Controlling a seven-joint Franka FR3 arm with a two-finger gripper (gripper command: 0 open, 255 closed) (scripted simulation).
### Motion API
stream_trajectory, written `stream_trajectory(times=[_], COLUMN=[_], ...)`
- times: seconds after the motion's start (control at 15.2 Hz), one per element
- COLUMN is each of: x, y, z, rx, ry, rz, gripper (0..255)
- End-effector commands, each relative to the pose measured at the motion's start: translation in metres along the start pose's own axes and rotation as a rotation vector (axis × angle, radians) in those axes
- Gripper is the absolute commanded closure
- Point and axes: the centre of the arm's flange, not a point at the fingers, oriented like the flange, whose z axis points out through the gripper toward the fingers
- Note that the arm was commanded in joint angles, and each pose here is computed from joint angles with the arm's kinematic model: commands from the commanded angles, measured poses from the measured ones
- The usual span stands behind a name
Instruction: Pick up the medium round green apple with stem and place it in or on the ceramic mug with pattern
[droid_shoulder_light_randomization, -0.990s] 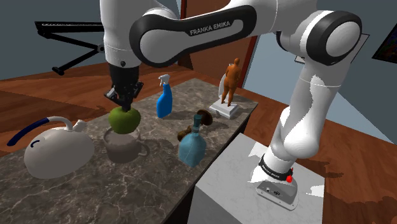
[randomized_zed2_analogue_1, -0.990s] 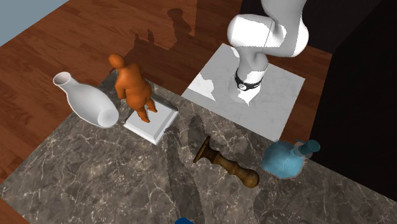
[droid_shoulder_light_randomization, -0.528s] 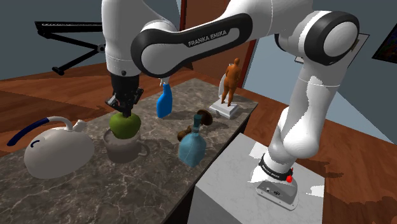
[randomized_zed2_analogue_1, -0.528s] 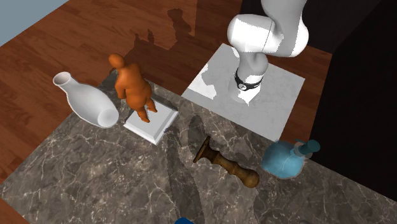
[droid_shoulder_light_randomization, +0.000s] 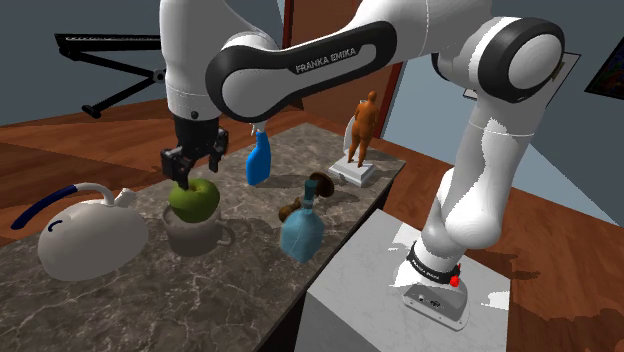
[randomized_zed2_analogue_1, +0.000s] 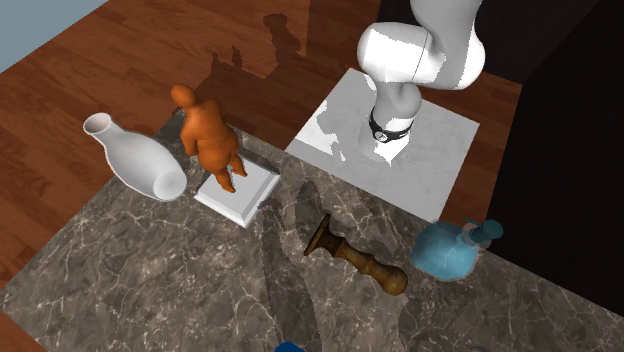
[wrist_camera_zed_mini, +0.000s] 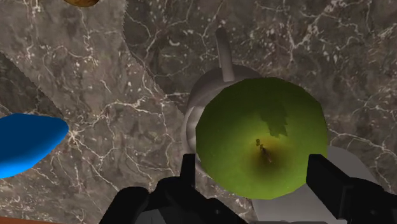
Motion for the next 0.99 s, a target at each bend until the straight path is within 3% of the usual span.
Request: stream_trajectory(times=[0.0, 0.13, 0.4, 0.92], x=[0.0, 0.0, 0.0, 0.0], y=[0.0, 0.0, 0.0, 0.0], z=[0.0, 0.0, -0.05, -0.05], rx=[0.0, 0.0, 0.0, 0.0], ry=[0.0, 0.0, 0.0, 0.0], rz=[0.0, 0.0, 0.0, 0.0], gripper=[0, 0, 0, 0])
